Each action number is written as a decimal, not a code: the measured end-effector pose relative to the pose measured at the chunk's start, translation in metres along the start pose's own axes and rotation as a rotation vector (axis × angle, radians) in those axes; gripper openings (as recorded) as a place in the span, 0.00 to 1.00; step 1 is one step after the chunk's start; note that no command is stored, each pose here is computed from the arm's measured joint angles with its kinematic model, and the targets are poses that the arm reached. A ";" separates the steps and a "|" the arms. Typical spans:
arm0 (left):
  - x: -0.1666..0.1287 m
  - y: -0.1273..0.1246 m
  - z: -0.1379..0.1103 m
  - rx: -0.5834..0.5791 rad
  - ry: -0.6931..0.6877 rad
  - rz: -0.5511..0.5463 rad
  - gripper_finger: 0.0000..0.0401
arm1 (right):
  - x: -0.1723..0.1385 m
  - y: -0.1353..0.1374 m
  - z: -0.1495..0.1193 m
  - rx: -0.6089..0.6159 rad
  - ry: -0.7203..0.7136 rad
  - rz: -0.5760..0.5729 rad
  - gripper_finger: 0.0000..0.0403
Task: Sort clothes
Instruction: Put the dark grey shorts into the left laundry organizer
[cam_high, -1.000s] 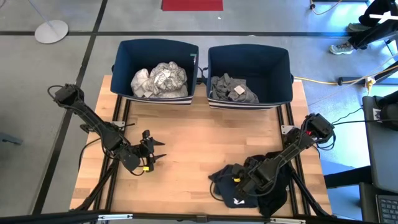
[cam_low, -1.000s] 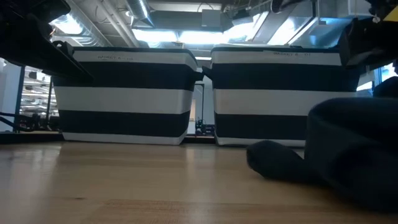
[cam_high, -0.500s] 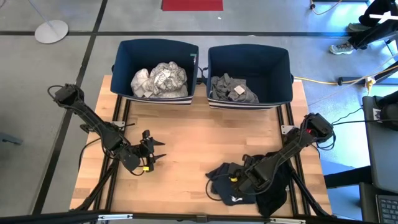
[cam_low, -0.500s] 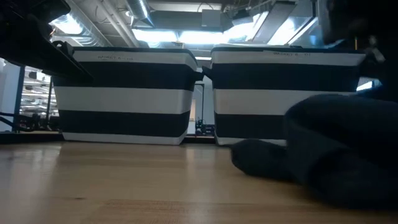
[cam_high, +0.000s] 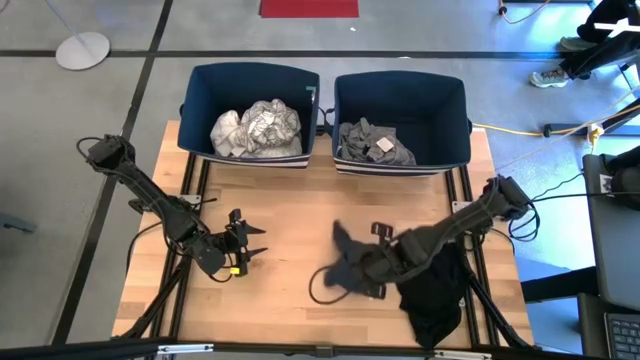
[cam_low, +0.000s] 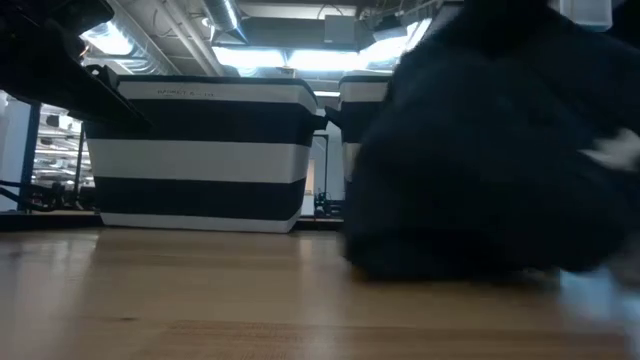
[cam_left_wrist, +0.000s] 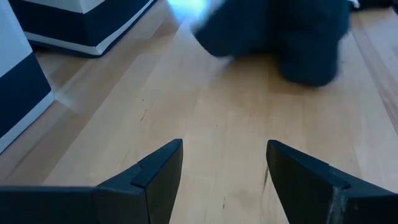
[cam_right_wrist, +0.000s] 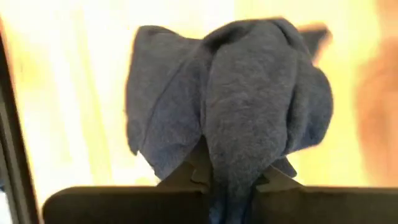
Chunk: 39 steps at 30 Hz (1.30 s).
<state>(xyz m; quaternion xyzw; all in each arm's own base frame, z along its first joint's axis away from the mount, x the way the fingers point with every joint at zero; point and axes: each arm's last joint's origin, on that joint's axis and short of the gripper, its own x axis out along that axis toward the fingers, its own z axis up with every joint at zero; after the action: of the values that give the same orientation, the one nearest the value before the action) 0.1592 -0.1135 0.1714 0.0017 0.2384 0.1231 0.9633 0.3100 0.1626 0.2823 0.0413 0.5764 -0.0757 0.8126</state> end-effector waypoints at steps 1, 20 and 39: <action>0.000 0.000 0.000 0.000 0.000 0.000 0.56 | -0.005 -0.004 0.005 -0.012 -0.009 -0.006 0.05; 0.000 0.000 0.000 0.000 0.000 -0.001 0.56 | -0.115 -0.090 0.070 -0.116 -0.277 -0.263 0.05; 0.000 0.000 0.000 0.003 0.003 0.001 0.56 | -0.195 -0.212 0.058 0.267 -0.407 -0.819 0.06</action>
<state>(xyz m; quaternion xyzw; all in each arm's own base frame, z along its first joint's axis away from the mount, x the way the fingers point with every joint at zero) 0.1590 -0.1132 0.1711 0.0030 0.2401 0.1234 0.9629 0.2648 -0.0400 0.4902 -0.1010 0.3598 -0.4696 0.7999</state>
